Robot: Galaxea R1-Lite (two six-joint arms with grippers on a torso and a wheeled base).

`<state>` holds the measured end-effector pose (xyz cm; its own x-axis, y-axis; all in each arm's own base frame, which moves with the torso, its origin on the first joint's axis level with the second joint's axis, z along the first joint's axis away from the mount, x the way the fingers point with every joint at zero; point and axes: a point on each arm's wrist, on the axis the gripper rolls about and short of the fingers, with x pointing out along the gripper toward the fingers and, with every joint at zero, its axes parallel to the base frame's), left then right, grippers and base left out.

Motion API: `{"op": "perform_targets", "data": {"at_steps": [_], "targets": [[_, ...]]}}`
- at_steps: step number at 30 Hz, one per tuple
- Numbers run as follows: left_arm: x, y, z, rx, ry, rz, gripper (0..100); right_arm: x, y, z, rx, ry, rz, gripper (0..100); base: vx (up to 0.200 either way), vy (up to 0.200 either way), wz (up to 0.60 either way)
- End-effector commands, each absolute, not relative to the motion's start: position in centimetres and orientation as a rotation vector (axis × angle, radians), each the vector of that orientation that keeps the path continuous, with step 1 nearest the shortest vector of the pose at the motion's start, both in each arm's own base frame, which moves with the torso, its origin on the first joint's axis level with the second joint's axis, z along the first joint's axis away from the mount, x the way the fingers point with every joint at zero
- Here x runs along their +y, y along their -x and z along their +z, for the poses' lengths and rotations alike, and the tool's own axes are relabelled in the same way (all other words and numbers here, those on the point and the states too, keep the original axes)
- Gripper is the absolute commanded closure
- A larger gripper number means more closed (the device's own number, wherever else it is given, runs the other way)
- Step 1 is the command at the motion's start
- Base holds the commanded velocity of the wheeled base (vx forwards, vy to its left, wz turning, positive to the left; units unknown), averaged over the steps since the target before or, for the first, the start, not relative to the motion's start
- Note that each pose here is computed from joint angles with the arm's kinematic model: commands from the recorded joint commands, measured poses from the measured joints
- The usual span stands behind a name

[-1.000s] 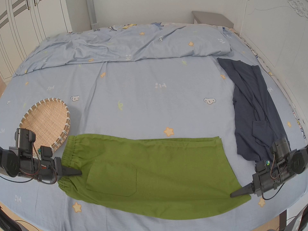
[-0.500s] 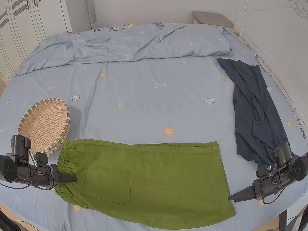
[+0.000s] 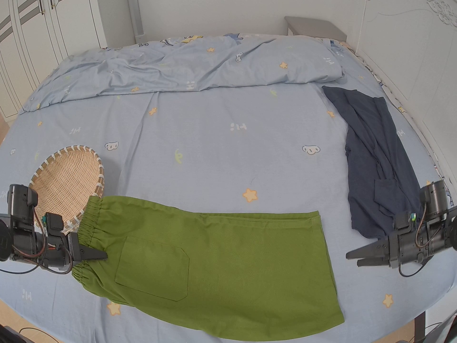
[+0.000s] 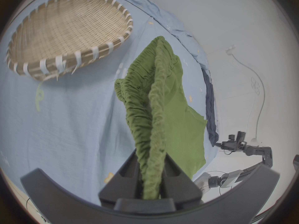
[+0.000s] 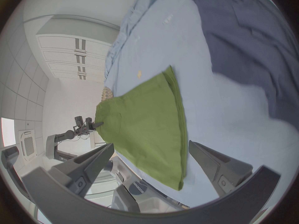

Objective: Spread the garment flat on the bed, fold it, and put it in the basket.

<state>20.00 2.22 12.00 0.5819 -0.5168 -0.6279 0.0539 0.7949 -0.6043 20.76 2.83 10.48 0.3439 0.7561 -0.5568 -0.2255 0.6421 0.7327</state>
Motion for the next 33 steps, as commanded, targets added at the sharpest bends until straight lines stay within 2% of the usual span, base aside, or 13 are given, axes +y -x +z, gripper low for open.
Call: {"op": "perform_targets", "data": {"at_steps": [1, 4, 11, 20, 23, 24, 27, 31, 33], "targets": [[-1.0, -19.7, 18.1, 0.847, 0.388, -0.35, 100, 3.8, -20.1, 18.0, 0.813, -0.562, 0.727, 0, 0.0, 0.0, 0.0], [-0.9, -19.2, 18.0, 0.857, 0.367, -0.33, 100, 3.8, -19.6, 17.7, 0.817, -0.558, 0.721, 0, 0.0, 0.0, 0.0], [2.6, -18.1, 18.8, 0.757, 0.249, -0.227, 100, 3.8, -19.5, 17.5, 0.824, -0.559, 0.72, 0, 0.0, 0.0, 0.0], [2.4, -17.5, 18.7, 0.782, 0.234, -0.239, 100, 4.2, -19.4, 17.4, 0.834, -0.545, 0.72, 0, 0.0, 0.0, 0.0], [1.7, -17.3, 19.1, 0.769, 0.225, -0.27, 100, 4.2, -19.4, 17.4, 0.835, -0.544, 0.72, 0, 0.0, 0.0, 0.0], [0.1, -16.9, 19.8, 0.769, 0.215, -0.337, 100, 4.3, -19.3, 17.4, 0.835, -0.543, 0.722, 0, 0.0, 0.0, 0.0], [-2.0, -16.6, 21.2, 0.769, 0.208, -0.383, 100, 4.6, -19.2, 17.4, 0.841, -0.537, 0.734, 0, 0.0, 0.0, 0.0], [-4.2, -16.4, 22.6, 0.778, 0.192, -0.379, 100, 4.6, -19.2, 17.3, 0.845, -0.537, 0.734, 0, 0.0, 0.0, 0.0], [-6.7, -16.7, 23.4, 0.765, 0.159, -0.372, 100, 4.6, -19.2, 17.3, 0.847, -0.537, 0.735, 0, 0.0, 0.0, 0.0]]}}
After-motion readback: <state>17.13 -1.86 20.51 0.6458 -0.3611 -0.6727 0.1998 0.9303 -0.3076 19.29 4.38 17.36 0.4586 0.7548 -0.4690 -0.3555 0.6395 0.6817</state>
